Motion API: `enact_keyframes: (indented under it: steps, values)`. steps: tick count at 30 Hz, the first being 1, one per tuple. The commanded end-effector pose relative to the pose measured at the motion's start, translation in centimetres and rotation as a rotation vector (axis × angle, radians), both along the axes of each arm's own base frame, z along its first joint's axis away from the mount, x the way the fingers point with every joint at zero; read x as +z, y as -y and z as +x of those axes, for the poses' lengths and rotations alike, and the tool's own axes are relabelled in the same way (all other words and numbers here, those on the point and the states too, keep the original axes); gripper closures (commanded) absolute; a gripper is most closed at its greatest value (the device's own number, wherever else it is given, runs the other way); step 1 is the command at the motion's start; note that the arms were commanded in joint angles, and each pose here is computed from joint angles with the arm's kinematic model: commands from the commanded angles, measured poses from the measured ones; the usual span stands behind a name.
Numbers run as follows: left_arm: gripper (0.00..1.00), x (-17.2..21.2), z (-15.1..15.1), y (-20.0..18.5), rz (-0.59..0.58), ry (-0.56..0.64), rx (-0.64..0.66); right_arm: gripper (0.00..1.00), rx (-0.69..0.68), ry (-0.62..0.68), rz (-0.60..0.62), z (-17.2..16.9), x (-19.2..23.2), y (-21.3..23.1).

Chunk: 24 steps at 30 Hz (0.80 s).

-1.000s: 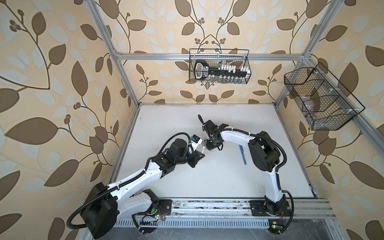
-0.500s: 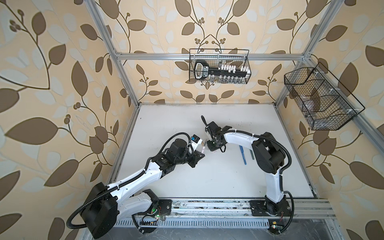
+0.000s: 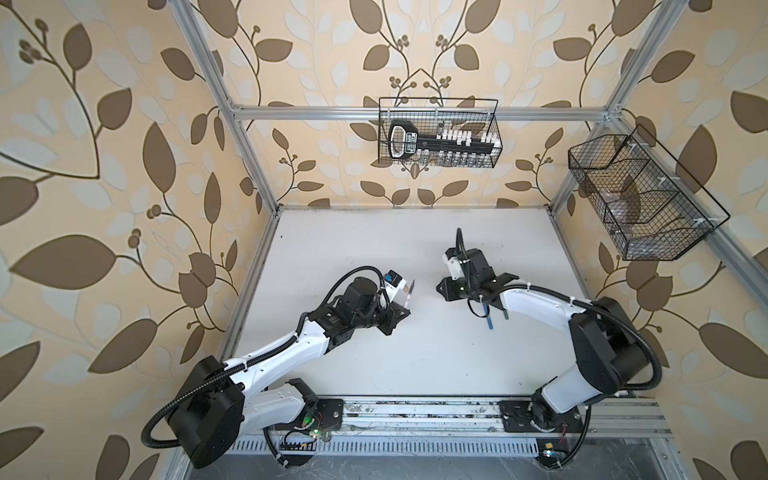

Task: Insert the pens into the pen caps
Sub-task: 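Lift the pink cap with the right gripper and carry it above the nib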

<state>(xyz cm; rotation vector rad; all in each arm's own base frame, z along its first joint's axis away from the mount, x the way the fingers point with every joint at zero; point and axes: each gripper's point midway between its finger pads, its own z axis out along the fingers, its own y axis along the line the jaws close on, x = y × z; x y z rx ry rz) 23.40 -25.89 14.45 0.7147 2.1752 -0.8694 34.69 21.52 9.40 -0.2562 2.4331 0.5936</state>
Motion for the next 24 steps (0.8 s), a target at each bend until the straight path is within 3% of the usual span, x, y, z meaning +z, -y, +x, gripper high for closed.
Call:
enact_keyframes:
  steps: [1,15,24]
  values:
    - [0.95,1.0,0.0,1.1,-0.037,0.037,-0.039,0.78,-0.009,0.14,0.209,0.6,4.3,-1.1]
    - [0.95,1.6,-1.8,3.9,-0.093,0.016,-0.136,0.8,-0.011,0.345,0.661,-2.1,14.9,-1.4]
    - [0.96,2.8,-2.6,4.7,-0.136,0.033,-0.162,0.81,0.017,0.366,0.745,-3.3,16.9,-2.5]
